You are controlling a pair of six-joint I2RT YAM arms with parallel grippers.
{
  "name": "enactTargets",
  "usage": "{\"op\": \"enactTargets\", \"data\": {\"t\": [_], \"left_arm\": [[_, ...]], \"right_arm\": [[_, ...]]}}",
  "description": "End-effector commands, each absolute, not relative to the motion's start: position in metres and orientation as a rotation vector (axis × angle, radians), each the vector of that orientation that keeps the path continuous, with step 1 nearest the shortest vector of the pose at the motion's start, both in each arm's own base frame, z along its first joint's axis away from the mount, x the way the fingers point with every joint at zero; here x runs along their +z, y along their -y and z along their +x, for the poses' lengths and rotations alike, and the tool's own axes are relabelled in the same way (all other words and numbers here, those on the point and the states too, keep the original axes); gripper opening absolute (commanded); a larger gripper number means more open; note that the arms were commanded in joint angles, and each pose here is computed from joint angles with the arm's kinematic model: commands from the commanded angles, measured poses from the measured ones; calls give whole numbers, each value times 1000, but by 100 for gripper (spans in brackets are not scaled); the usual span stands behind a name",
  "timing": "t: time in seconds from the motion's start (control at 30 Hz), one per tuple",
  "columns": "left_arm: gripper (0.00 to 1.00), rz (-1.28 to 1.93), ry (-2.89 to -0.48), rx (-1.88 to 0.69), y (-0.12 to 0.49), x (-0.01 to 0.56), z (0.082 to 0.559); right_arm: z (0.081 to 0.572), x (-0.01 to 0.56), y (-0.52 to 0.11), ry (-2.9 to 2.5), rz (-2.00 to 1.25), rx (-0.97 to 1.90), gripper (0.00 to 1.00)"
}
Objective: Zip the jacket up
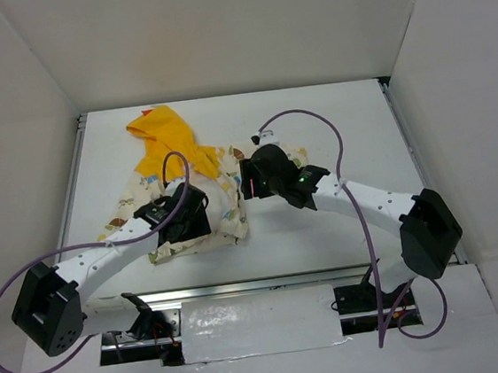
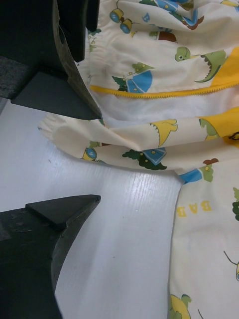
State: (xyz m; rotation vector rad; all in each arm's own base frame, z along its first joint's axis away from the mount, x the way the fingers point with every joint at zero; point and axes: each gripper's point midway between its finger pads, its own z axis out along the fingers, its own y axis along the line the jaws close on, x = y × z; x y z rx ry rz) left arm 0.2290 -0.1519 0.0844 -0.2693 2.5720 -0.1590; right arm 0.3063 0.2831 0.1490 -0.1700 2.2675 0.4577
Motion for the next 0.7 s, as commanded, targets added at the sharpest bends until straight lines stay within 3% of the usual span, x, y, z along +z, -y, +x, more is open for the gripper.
{"op": "enactTargets", "data": {"t": [0.0, 0.67], "left_arm": [[72, -315, -2544, -142, 156, 75, 240], [64, -305, -2563, 44, 143, 38, 250]], "right_arm": [[304, 156, -276, -2236, -160, 452, 69], [289, 163, -272, -2219, -219, 510, 69]]}}
